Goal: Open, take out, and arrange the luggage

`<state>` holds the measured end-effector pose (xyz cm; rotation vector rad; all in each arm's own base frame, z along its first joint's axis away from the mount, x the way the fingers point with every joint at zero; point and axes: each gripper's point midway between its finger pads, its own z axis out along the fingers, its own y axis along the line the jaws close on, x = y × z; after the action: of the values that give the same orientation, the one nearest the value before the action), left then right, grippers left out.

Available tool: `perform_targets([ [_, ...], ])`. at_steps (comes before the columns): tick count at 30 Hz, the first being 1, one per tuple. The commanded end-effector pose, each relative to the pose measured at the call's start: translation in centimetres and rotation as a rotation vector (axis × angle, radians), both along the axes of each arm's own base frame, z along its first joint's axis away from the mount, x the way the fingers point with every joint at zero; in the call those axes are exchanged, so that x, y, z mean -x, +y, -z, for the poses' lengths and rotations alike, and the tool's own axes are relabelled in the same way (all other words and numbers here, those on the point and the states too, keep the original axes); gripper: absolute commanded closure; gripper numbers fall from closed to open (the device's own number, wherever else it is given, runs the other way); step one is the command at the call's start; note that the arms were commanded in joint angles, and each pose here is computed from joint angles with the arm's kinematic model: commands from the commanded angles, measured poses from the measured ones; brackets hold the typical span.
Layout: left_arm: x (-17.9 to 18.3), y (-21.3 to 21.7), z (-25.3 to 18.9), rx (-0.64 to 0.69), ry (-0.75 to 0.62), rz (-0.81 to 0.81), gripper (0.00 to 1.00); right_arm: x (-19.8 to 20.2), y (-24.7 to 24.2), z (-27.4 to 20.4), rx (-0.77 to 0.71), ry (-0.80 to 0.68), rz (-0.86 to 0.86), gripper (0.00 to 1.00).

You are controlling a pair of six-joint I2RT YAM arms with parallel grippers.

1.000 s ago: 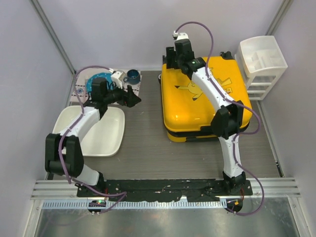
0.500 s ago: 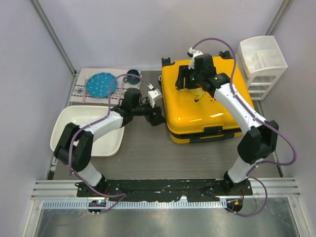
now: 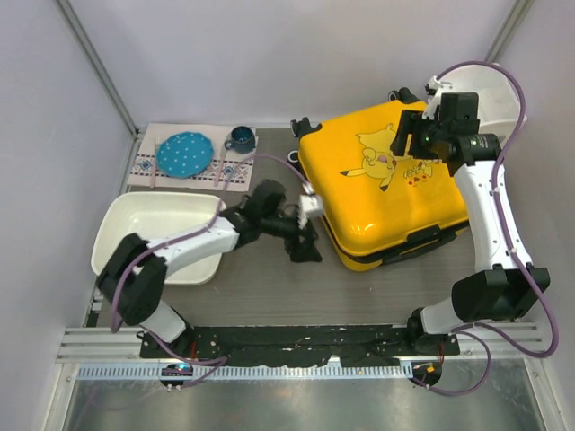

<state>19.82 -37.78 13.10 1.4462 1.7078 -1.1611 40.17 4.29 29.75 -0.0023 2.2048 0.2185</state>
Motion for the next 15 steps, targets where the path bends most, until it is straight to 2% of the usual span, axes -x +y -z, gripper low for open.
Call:
perform_targets([
  [1,-6.8,6.8,-10.4,0.165,0.042,-0.293,0.25,3.2,0.8,-2.6,-0.001,-0.063,-0.057,0.27],
  [2,-8.2,7.9,-12.1,0.182,0.037,-0.374,0.24,3.7,0.9,-2.8,-0.01,-0.071,-0.062,0.27],
  [3,-11.7,9.7,-14.1,0.198,-0.014,-0.525,0.2,4.8,1.0,-3.2,-0.017,-0.09,-0.064,0.27],
  [5,-15.1,10.4,-16.0,0.271,0.021,-0.622,0.16,5.8,1.1,-3.6,-0.016,-0.112,-0.078,0.26],
  [6,-17.6,11.3,-18.4,0.328,0.001,-0.676,0.13,6.3,0.9,-3.1,-0.009,-0.105,-0.071,0.26],
  [8,-22.0,12.0,-19.3,0.372,0.06,-0.858,0.11,7.6,-0.3,-3.3,0.026,-0.119,-0.015,0.25],
  [9,-25.0,11.7,-20.0,0.387,0.084,-0.938,0.01,8.0,-0.8,-2.6,0.044,-0.102,0.001,0.25],
  [10,-27.4,12.9,-19.1,0.369,0.121,-1.088,0.0,8.6,-1.1,-2.4,0.061,-0.097,0.011,0.25],
  [11,-28.7,13.0,-19.3,0.388,0.182,-1.156,0.0,9.3,-1.7,-2.7,0.077,-0.104,0.039,0.24],
  [12,-31.3,12.8,-19.5,0.397,0.194,-1.214,0.0,9.7,-1.9,-2.4,0.083,-0.1,0.049,0.24],
  [14,-33.7,13.3,-18.3,0.386,0.239,-1.338,0.0,10.5,-2.4,-2.7,0.09,-0.118,0.071,0.24],
  [15,-35.3,12.6,-18.1,0.396,0.251,-1.348,0.0,10.6,-3.1,-2.5,0.112,-0.115,0.104,0.24],
])
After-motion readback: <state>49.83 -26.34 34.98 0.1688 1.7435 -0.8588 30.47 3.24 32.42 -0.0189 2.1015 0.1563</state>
